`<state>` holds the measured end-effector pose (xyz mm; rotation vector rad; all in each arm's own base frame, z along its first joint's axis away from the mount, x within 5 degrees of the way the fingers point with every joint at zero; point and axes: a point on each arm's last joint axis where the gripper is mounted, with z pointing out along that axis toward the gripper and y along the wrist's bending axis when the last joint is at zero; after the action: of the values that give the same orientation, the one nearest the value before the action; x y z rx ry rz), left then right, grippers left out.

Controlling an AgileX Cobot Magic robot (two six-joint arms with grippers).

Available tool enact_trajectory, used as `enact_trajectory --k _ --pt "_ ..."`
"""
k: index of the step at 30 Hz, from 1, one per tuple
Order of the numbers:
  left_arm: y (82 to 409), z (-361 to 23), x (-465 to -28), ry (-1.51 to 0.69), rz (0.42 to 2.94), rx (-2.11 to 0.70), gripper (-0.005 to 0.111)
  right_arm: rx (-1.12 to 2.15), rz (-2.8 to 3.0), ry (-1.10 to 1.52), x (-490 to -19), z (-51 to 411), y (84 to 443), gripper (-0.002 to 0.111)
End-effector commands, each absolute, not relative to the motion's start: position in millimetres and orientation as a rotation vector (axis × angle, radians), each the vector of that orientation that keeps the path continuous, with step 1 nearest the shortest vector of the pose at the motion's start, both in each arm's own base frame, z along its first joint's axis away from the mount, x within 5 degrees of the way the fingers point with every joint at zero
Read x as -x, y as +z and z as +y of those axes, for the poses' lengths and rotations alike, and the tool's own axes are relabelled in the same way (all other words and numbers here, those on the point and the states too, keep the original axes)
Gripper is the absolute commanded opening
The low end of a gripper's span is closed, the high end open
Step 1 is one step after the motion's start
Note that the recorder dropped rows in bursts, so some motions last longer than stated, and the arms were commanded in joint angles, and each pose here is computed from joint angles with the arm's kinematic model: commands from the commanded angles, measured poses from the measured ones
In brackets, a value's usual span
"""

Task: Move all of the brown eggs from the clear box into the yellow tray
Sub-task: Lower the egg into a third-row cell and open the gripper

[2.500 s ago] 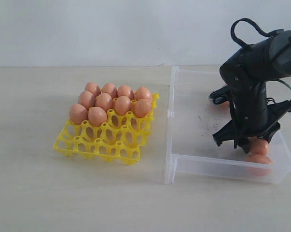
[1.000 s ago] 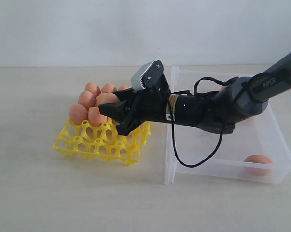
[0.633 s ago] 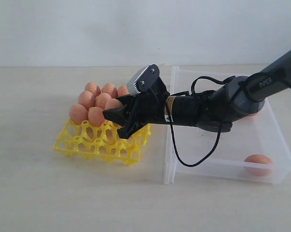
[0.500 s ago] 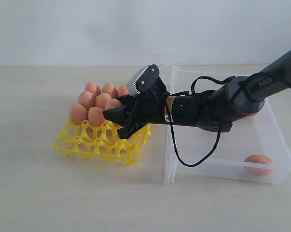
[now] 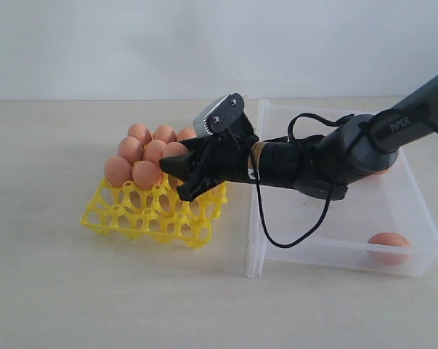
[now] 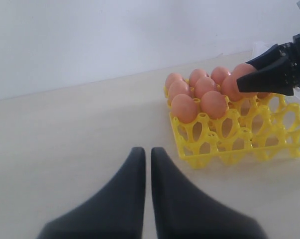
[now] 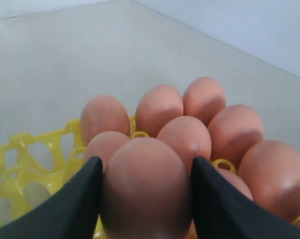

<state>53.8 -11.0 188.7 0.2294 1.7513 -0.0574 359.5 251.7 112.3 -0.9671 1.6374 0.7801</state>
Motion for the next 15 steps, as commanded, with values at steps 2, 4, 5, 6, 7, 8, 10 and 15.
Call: enact_trajectory --k 2,4,5,6,7,8,10,15 --pt "187.7 -11.3 -53.7 -0.06 1.749 -0.235 0.004 0.918 1.665 0.789 -362.8 251.0 111.3 0.0" --pt "187.7 -11.3 -53.7 -0.06 1.749 -0.235 0.004 0.902 1.686 0.804 -365.5 252.4 105.8 0.0" --pt "187.7 -11.3 -53.7 -0.06 1.749 -0.235 0.004 0.898 1.693 0.813 -366.4 253.1 103.1 0.0" --pt "187.7 -11.3 -53.7 -0.06 1.749 -0.235 0.004 0.899 1.698 0.815 -367.0 253.6 100.1 0.0" --pt "187.7 -11.3 -53.7 -0.06 1.749 -0.235 0.004 0.897 1.702 0.816 -367.4 253.8 98.3 0.0" --pt "187.7 -11.3 -53.7 -0.06 1.749 -0.235 0.004 0.899 1.705 0.816 -367.3 253.7 96.5 0.0" --pt "187.7 -11.3 -53.7 -0.06 1.749 -0.235 0.004 0.901 1.71 0.811 -367.4 253.5 95.4 0.0" --pt "187.7 -11.3 -53.7 -0.06 1.749 -0.235 0.004 0.903 1.711 0.811 -367.0 254.1 95.2 0.0"
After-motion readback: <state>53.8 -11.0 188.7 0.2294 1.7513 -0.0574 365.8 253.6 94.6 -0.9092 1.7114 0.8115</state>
